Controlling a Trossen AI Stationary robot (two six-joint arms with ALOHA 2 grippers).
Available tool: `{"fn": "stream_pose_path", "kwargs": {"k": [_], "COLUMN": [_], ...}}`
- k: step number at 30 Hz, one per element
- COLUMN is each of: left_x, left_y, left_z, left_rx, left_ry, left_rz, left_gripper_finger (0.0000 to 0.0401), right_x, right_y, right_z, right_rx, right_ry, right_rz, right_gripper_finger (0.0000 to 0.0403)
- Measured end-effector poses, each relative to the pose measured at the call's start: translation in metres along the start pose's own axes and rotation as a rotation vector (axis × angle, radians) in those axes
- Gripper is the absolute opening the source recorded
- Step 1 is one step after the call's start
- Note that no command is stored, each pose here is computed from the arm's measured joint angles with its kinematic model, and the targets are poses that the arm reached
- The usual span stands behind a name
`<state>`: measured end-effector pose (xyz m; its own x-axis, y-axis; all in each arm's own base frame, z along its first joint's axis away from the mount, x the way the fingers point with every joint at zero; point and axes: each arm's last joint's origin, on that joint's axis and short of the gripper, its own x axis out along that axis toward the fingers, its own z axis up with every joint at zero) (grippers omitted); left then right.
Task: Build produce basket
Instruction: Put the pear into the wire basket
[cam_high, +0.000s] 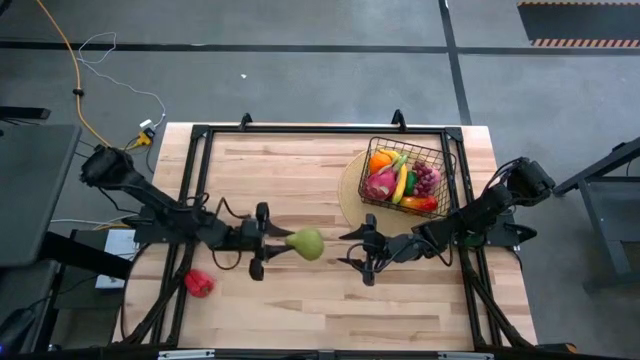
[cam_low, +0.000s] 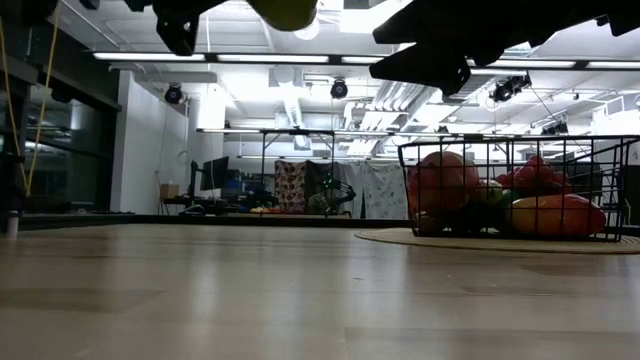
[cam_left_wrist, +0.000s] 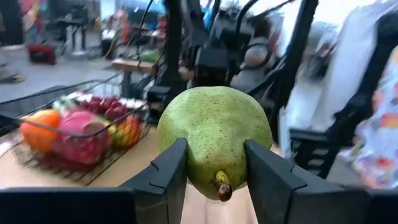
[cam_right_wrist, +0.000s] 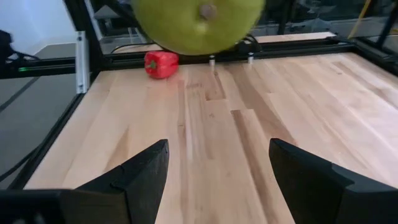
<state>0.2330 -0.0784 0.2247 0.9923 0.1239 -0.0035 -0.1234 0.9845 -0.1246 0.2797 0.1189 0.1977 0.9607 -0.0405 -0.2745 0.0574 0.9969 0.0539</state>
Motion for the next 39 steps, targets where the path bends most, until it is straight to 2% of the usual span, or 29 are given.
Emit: {"fn": "stream_pose_path", "kwargs": {"k": [6, 20, 39], "left_x": [-0.010, -0.011, -0.011], "left_y": [0.004, 0.003, 0.003], "left_z": [-0.008, -0.007, -0.007], "left_rx": [-0.053, -0.066, -0.074], "left_ry": [-0.076, -0.084, -0.083], "left_rz": [-0.036, 0.022, 0.025], "left_gripper_finger": [0.0127, 0.0127, 0.0127], "right_x": [0.000, 0.000, 0.000], "right_y": [-0.001, -0.002, -0.002], "right_z": [0.000, 0.001, 0.002], "right_rx": [-0.003, -0.043, -0.036], "right_ry": [-0.010, -0.016, -0.023], "right_rz": [-0.047, -0.052, -0.050], "right_gripper_finger": [0.0268, 0.0268, 0.0268]}}
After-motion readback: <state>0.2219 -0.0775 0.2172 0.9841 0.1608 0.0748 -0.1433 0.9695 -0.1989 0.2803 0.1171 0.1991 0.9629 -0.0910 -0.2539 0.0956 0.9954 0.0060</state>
